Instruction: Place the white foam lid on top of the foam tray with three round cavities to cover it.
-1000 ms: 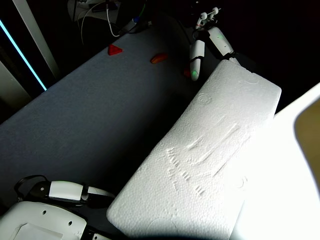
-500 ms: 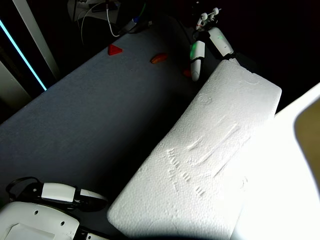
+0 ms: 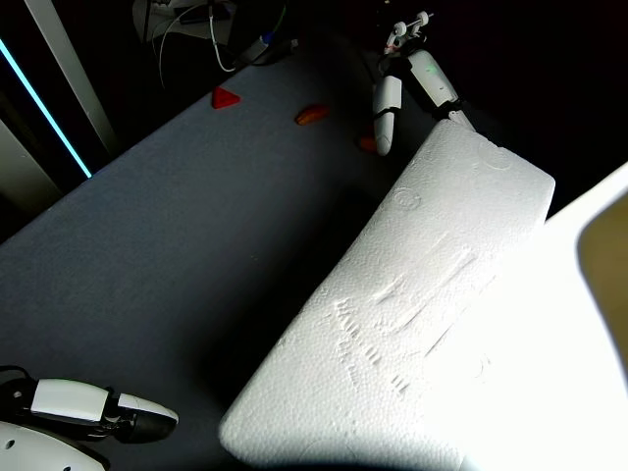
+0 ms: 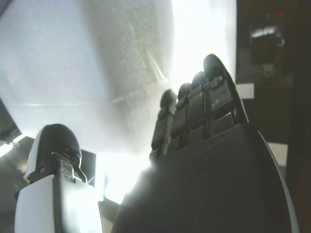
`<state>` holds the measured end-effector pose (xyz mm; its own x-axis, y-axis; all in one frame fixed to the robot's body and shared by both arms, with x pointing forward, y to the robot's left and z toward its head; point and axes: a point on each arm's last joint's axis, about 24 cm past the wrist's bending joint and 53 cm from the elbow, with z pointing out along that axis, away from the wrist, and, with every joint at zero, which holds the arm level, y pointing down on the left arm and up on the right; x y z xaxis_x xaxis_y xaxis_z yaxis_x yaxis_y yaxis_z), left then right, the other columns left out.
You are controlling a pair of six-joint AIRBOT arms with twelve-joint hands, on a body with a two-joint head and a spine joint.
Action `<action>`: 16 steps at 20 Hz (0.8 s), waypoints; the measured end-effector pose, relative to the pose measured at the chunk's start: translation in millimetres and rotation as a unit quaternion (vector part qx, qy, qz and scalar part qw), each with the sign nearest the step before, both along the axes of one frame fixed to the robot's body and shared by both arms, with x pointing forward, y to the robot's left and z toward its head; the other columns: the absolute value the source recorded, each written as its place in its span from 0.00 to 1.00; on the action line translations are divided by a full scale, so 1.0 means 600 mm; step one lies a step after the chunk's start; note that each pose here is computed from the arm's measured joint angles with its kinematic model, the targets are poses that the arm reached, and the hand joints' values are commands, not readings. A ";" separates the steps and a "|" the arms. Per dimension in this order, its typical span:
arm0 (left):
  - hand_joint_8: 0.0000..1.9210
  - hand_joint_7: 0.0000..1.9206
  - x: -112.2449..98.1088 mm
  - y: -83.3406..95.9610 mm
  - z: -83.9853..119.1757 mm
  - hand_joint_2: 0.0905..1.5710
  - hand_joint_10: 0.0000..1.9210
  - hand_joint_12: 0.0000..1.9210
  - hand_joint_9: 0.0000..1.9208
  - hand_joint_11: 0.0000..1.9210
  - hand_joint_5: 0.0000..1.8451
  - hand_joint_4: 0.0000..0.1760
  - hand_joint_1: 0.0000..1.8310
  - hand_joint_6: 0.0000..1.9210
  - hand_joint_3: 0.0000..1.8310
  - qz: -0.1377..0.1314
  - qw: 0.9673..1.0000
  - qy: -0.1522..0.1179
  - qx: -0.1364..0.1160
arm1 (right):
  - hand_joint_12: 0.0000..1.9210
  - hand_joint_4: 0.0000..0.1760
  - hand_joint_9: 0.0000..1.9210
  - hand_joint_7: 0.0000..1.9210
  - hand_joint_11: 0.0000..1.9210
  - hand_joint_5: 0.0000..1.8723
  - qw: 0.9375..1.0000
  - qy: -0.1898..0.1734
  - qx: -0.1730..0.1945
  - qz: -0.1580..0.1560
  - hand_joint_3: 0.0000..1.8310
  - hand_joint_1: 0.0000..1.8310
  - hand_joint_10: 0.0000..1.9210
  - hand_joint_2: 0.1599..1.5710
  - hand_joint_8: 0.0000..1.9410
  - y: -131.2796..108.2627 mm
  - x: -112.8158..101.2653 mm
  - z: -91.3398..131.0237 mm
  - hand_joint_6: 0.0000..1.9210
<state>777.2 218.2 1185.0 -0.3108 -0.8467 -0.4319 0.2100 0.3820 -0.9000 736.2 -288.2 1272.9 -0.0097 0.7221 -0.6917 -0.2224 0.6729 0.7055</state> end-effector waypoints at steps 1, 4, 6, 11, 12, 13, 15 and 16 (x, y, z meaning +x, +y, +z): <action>0.00 0.00 -0.001 0.003 0.000 0.68 0.00 0.14 0.00 0.00 0.04 0.02 0.25 0.00 0.00 0.001 1.000 0.000 0.002 | 0.00 0.00 0.00 0.00 0.00 0.00 1.000 0.000 -0.004 0.000 0.00 0.35 0.00 0.73 0.00 0.000 -0.002 0.000 0.00; 0.00 0.00 -0.009 0.000 0.002 0.68 0.00 0.11 0.00 0.00 0.04 0.00 0.26 0.00 0.00 -0.004 1.000 -0.001 0.003 | 0.00 0.00 0.00 0.00 0.00 0.00 1.000 -0.003 -0.014 -0.001 0.00 0.33 0.00 0.73 0.00 -0.003 -0.012 0.006 0.00; 0.00 0.00 -0.021 0.003 0.010 0.68 0.00 0.09 0.00 0.00 0.05 0.00 0.29 0.00 0.00 -0.008 1.000 -0.010 0.002 | 0.01 0.00 0.00 0.00 0.01 0.00 1.000 -0.004 -0.022 -0.002 0.00 0.35 0.00 0.72 0.00 -0.005 -0.021 0.009 0.00; 0.00 0.00 -0.052 0.029 0.045 0.69 0.00 0.05 0.00 0.00 0.06 0.00 0.32 0.00 0.00 -0.008 0.999 -0.048 -0.005 | 0.10 0.00 0.00 0.00 0.00 0.00 0.998 -0.033 -0.043 0.012 0.01 0.33 0.00 0.70 0.00 0.010 -0.053 0.037 0.00; 0.00 0.00 -0.060 0.030 0.049 0.69 0.00 0.04 0.00 0.00 0.06 0.00 0.32 0.00 0.00 -0.010 0.998 -0.055 -0.007 | 0.17 0.00 0.00 0.00 0.00 0.00 0.998 -0.039 -0.049 0.016 0.00 0.32 0.00 0.71 0.00 0.014 -0.060 0.042 0.00; 0.00 0.00 -0.071 0.031 0.049 0.69 0.00 0.04 0.00 0.00 0.06 0.00 0.32 0.00 0.00 -0.013 0.998 -0.058 -0.006 | 0.07 0.00 0.00 0.00 0.00 0.00 0.997 -0.047 -0.051 0.022 0.00 0.31 0.00 0.71 0.00 0.019 -0.070 0.049 0.00; 0.00 0.00 -0.093 0.035 0.051 0.69 0.00 0.08 0.00 0.00 0.05 0.00 0.33 0.00 0.00 -0.018 0.998 -0.066 -0.010 | 0.20 0.00 0.00 0.00 0.00 0.00 0.996 -0.065 -0.050 0.034 0.00 0.29 0.00 0.72 0.00 0.027 -0.091 0.065 0.00; 0.00 0.00 -0.101 0.037 0.052 0.69 0.00 0.11 0.00 0.00 0.05 0.00 0.34 0.00 0.00 -0.020 0.997 -0.069 -0.010 | 0.42 0.00 0.01 0.00 0.00 0.00 0.996 -0.071 -0.050 0.037 0.00 0.27 0.00 0.71 0.00 0.028 -0.099 0.068 0.00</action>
